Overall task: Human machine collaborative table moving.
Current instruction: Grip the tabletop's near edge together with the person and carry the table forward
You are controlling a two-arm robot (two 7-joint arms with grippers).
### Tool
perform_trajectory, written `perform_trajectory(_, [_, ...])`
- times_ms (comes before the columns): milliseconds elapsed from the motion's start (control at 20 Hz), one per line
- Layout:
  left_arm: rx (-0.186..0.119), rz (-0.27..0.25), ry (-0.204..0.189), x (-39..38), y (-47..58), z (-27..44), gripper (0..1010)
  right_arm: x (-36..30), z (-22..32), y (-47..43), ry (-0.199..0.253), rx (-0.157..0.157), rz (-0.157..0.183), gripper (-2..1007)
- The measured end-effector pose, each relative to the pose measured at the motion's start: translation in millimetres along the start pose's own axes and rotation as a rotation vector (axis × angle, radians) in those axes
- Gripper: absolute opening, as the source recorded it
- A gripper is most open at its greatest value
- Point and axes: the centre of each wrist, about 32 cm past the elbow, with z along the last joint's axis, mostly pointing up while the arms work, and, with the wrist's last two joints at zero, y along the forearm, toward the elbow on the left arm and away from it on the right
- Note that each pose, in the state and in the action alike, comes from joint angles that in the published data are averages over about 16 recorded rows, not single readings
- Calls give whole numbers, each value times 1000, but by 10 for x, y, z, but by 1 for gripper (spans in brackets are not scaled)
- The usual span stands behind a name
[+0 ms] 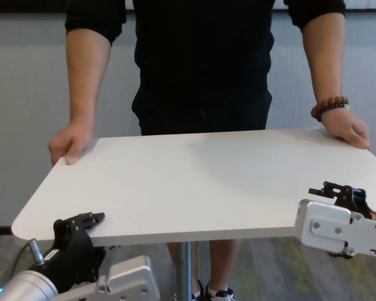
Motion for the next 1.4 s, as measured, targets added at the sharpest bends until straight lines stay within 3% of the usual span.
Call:
perform_trajectory(350, [0, 1, 1, 0, 2, -1, 407, 1, -4, 2, 4, 4, 3, 801])
perform_trajectory(750, [1, 1, 1, -1, 4, -2, 633, 2, -6, 5, 7, 8, 6, 966])
perform_trajectory(1100, [1, -1, -6, 9, 8, 1, 848, 5, -4, 5, 6, 10, 9, 1001])
perform_trajectory(1400, [-4, -19, -26, 35, 35, 8, 958, 8, 12, -8, 0, 22, 22, 1001])
